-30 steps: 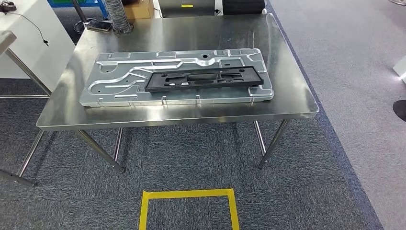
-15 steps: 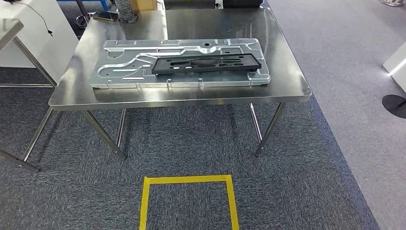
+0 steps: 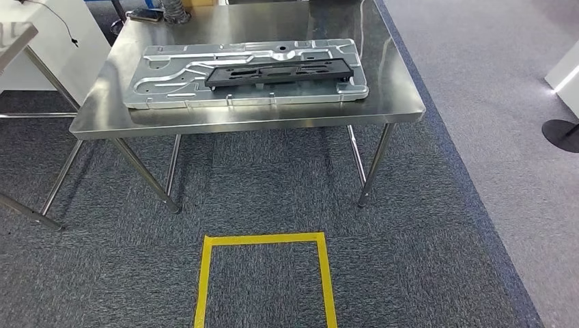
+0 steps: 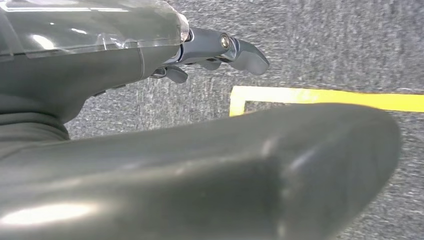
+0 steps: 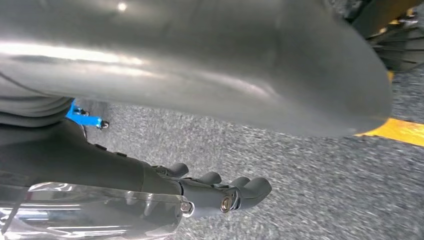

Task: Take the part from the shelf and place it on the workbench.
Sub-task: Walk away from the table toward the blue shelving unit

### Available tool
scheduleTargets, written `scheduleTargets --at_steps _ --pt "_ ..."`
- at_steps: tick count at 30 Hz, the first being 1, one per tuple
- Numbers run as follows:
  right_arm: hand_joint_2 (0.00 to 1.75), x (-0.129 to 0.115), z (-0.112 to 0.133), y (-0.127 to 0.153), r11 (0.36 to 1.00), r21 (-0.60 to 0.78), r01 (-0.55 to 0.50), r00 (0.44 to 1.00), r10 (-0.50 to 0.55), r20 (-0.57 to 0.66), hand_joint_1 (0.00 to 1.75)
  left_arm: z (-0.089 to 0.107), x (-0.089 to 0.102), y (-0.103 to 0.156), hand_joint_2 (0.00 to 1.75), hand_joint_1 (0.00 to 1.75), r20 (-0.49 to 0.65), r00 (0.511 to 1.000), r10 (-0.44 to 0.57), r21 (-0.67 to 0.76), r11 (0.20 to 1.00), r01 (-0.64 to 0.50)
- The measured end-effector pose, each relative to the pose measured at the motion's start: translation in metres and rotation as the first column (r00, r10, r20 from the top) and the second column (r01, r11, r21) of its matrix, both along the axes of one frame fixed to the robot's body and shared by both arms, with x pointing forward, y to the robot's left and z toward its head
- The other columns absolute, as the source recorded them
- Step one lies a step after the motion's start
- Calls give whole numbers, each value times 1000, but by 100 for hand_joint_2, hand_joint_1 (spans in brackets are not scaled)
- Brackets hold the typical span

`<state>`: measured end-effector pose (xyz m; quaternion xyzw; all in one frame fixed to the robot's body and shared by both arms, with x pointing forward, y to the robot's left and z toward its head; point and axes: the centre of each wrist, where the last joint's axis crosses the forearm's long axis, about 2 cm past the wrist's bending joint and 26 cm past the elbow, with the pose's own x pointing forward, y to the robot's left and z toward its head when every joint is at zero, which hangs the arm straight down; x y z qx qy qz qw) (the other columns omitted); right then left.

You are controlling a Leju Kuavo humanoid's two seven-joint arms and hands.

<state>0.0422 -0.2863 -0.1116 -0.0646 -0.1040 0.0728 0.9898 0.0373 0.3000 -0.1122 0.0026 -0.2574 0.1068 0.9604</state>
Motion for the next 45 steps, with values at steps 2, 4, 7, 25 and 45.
scheduleTargets --at_steps 2,4,7,25,45 --pt "0 0 0 2 1000 2 -2 1000 2 2 0 0 3 1 0 0 10 1000 0 3 1000 0" --pt "0 1 0 3 1000 1 -2 1000 2 8 0 1 5 2 0 0 14 1000 1 5 1000 -1" --pt "0 1 0 2 1000 -5 -2 1000 3 23 0 0 4 3 0 0 13 1000 2 7 1000 -2" --pt "0 7 1 6 1000 16 -6 998 5 56 0 0 2 7 0 0 6 1000 -4 17 1000 4" --pt "131 3 0 -17 993 -62 99 994 -101 -28 0 1 6 -10 0 0 18 1000 4 -16 1000 -4"
